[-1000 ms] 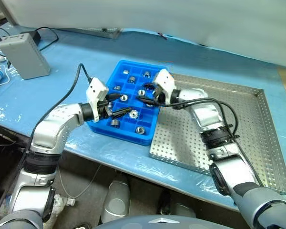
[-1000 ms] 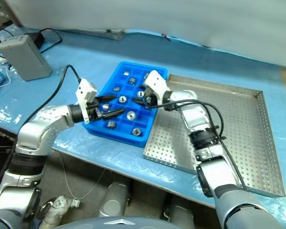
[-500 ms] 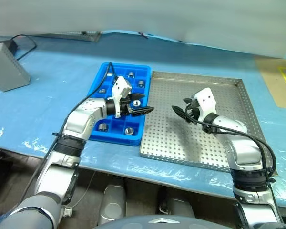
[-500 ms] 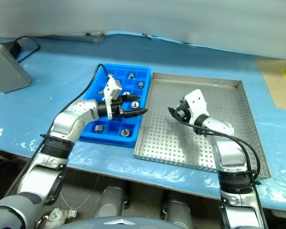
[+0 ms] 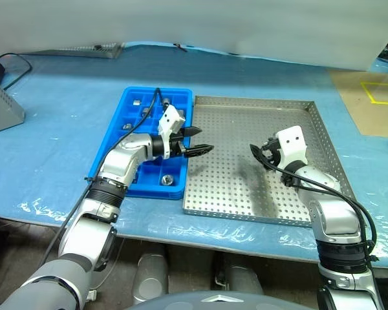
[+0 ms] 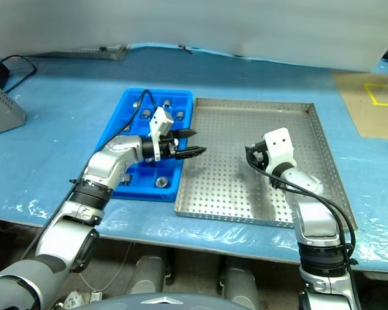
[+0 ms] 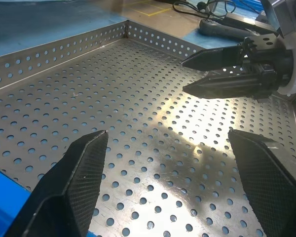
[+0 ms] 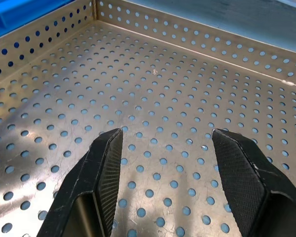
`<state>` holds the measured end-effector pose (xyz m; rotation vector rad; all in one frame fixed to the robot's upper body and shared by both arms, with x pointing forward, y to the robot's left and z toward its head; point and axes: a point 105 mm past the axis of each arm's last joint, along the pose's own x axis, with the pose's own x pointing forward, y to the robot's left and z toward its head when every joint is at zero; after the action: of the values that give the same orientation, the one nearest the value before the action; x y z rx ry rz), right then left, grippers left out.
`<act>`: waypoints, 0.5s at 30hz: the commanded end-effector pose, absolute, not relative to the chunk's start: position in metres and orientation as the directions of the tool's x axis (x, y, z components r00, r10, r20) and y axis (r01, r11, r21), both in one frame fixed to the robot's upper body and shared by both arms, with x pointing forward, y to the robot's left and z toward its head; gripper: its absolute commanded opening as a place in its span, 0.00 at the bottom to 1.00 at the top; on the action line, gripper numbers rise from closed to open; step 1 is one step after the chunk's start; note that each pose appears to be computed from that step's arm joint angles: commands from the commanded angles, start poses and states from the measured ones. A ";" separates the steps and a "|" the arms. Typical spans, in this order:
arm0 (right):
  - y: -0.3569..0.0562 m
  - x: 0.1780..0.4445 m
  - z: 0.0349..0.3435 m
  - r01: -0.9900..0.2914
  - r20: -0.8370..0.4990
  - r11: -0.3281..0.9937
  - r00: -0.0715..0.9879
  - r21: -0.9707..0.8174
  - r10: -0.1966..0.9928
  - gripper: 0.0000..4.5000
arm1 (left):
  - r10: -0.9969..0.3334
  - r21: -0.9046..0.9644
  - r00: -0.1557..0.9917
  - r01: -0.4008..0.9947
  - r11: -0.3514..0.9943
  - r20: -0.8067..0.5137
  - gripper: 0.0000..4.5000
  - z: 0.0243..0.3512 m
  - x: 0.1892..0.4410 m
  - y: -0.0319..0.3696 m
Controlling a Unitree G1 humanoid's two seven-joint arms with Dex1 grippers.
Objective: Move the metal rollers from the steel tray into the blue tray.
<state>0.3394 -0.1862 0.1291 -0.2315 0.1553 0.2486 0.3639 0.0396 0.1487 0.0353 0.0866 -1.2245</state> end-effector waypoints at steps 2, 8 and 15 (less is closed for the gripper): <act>-0.181 0.343 0.144 -0.252 -0.113 0.943 0.966 -0.215 0.233 0.66 | -0.943 0.025 0.331 0.943 0.331 -0.030 0.91 0.168 0.362 0.043; -0.180 0.348 0.148 -0.250 -0.099 0.943 0.967 -0.218 0.233 0.66 | -0.940 0.026 0.341 0.940 0.341 -0.024 0.91 0.169 0.362 0.045; -0.168 0.349 0.143 -0.299 -0.106 0.932 0.954 -0.205 0.282 0.66 | -0.925 0.029 0.377 0.926 0.376 -0.040 0.91 0.166 0.366 0.048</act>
<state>0.3481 -0.1740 0.1321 -0.2187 0.1242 0.2765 0.3651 0.0456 0.1525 0.0403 0.0707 -1.1994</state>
